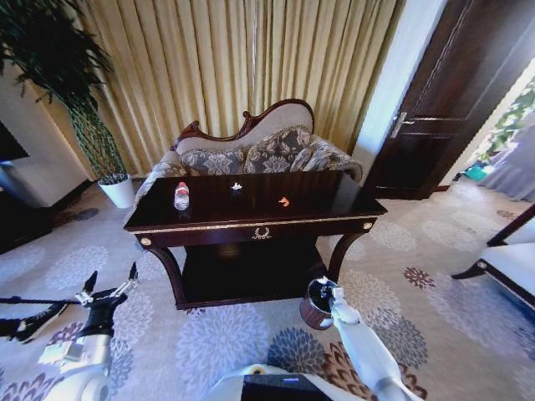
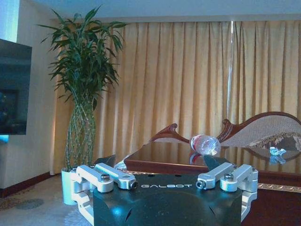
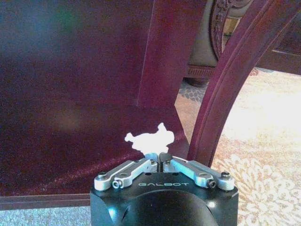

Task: Move to the front of the table and place the trash on the table into the trash bin.

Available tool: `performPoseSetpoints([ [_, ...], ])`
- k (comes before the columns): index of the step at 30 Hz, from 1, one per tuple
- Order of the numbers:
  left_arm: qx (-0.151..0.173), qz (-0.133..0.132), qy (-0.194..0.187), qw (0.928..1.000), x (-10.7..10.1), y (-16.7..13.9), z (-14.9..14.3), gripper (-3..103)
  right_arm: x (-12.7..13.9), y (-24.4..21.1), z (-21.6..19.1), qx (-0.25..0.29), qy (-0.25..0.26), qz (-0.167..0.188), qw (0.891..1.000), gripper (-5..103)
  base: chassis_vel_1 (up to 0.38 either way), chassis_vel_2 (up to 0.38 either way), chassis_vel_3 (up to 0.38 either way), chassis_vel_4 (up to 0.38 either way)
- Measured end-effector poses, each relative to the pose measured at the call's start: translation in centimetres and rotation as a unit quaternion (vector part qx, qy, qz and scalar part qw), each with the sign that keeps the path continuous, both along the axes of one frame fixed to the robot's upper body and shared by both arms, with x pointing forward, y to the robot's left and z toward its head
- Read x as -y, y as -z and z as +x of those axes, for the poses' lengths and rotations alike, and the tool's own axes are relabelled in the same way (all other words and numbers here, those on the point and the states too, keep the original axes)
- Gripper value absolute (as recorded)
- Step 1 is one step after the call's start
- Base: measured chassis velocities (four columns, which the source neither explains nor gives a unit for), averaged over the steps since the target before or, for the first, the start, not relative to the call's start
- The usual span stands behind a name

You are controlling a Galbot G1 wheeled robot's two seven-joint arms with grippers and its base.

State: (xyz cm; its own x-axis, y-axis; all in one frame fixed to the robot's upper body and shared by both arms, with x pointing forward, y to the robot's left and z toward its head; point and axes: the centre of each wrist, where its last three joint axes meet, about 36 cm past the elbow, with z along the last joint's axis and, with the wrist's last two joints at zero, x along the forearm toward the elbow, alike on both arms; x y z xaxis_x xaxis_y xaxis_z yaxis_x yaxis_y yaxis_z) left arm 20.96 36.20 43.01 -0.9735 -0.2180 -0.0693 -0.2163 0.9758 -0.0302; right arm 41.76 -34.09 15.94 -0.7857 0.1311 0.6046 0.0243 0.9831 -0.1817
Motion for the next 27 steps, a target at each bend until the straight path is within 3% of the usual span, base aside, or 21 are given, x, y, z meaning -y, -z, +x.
performPoseSetpoints([
  [4, 0.001, -0.001, 0.001, 1.0000, -0.03, 0.07, 0.16, 100, -0.12, -0.09, 0.07, 0.002, -0.001, 0.000, 1.000, 5, 0.000, 0.000, 0.000, 0.000],
  [6, 0.001, -0.001, 0.001, 1.0000, 0.00, 0.10, 0.22, 100, -0.25, -0.06, 0.07, 0.003, -0.002, -0.001, 1.000, 16, 0.000, 0.000, 0.000, 0.000],
  [10, 0.002, -0.001, 0.002, 1.0000, -0.01, 0.09, 0.28, 100, -0.35, -0.05, 0.08, 0.005, -0.005, -0.004, 1.000, 27, 0.000, 0.000, 0.000, 0.000],
  [11, 0.002, -0.001, 0.002, 1.0000, -0.02, 0.08, 0.30, 100, -0.41, -0.05, 0.12, 0.006, -0.006, -0.004, 1.000, 33, 0.000, 0.000, 0.000, 0.000],
  [12, 0.001, -0.002, 0.001, 1.0000, -0.04, 0.15, 0.31, 100, -0.57, -0.05, 0.19, 0.008, -0.006, -0.004, 1.000, 48, 0.000, 0.000, 0.000, 0.000],
  [13, 0.000, -0.002, 0.001, 1.0000, -0.04, 0.19, 0.28, 100, -0.62, -0.04, 0.19, 0.008, -0.006, -0.003, 1.000, 54, 0.000, 0.000, 0.000, 0.000],
  [14, 0.000, -0.002, 0.001, 1.0000, -0.04, 0.19, 0.28, 100, -0.62, -0.04, 0.19, 0.008, -0.006, -0.003, 1.000, 54, 0.000, 0.000, 0.000, 0.000],
  [16, 0.000, -0.003, 0.000, 1.0000, -0.02, 0.24, 0.23, 100, -0.70, -0.07, 0.24, 0.009, -0.006, -0.003, 1.000, 65, 0.000, 0.000, 0.000, 0.000],
  [20, -0.001, -0.003, 0.000, 1.0000, -0.02, 0.26, 0.22, 100, -0.80, -0.18, 0.40, 0.011, -0.006, -0.003, 1.000, 76, 0.000, 0.000, 0.000, 0.000],
  [22, -0.001, -0.003, 0.000, 1.0000, -0.05, 0.29, 0.20, 100, -0.84, -0.27, 0.48, 0.013, -0.006, -0.003, 1.000, 87, 0.000, 0.000, 0.000, 0.000],
  [27, -0.002, -0.003, 0.000, 1.0000, -0.10, 0.32, 0.16, 100, -0.77, -0.35, 0.50, 0.014, -0.006, -0.003, 1.000, 99, 0.000, 0.000, 0.000, 0.000],
])
